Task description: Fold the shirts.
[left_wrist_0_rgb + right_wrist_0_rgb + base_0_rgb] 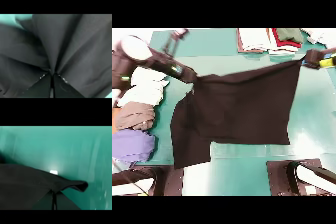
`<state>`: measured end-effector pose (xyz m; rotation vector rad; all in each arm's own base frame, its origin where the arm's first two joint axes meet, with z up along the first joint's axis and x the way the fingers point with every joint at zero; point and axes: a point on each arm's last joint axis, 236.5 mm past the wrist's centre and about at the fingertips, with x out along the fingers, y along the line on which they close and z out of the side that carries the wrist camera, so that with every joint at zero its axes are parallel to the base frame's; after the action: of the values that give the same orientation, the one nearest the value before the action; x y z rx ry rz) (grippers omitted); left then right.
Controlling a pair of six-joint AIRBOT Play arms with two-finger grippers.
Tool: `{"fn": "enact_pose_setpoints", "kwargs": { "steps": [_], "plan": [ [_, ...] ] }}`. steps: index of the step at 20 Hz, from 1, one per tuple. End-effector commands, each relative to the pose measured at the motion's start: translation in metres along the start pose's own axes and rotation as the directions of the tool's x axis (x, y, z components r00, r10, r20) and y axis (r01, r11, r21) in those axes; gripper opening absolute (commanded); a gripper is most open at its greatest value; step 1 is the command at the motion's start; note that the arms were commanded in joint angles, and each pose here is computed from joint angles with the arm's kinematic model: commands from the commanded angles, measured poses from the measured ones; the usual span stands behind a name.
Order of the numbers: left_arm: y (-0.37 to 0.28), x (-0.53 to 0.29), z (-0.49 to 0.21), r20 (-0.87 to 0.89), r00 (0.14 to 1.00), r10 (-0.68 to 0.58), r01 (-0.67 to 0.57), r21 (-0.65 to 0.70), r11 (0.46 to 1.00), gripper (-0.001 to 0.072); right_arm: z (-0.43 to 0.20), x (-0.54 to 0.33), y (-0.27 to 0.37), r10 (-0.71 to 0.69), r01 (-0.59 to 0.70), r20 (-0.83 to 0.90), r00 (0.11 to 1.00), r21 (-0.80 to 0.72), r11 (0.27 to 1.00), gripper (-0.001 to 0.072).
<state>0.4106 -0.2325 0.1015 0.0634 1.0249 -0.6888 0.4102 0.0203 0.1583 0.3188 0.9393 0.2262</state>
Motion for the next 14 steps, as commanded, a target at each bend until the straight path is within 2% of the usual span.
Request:
{"fn": "enact_pose_setpoints", "kwargs": {
  "steps": [1,2,3,4,5,9,14],
  "plan": [
    [0.028,0.061,-0.009,-0.027,0.999,0.026,-0.028,-0.070,0.997,0.0039,-0.017,0.049,-0.029,-0.021,0.028,-0.107,0.994,0.064,0.998,0.0016],
    [0.038,0.055,-0.003,-0.004,0.999,0.041,-0.041,-0.097,0.994,0.0328,-0.014,0.052,-0.031,-0.021,0.028,-0.109,0.994,0.064,0.998,0.0016],
    [0.050,0.046,0.002,0.008,0.999,0.054,-0.053,-0.143,0.988,0.0569,-0.009,0.053,-0.031,-0.021,0.028,-0.105,0.994,0.062,0.998,0.0019],
    [0.065,0.033,0.002,0.002,0.998,0.065,-0.064,-0.195,0.979,0.0562,-0.004,0.054,-0.031,-0.021,0.027,-0.099,0.995,0.058,0.998,0.0151],
    [0.079,0.018,-0.001,-0.009,0.997,0.075,-0.075,-0.231,0.970,0.0561,0.000,0.052,-0.030,-0.021,0.026,-0.093,0.995,0.054,0.998,0.0392],
    [0.127,-0.038,-0.044,-0.070,0.991,0.116,-0.133,-0.357,0.924,0.0561,-0.013,0.037,-0.022,-0.016,0.019,-0.118,0.993,0.026,0.999,0.0401],
    [0.120,-0.037,-0.175,-0.223,0.972,0.067,-0.173,-0.499,0.849,0.0561,-0.070,0.019,-0.012,-0.010,0.016,-0.151,0.989,0.040,0.999,0.0400]
  ]
}}
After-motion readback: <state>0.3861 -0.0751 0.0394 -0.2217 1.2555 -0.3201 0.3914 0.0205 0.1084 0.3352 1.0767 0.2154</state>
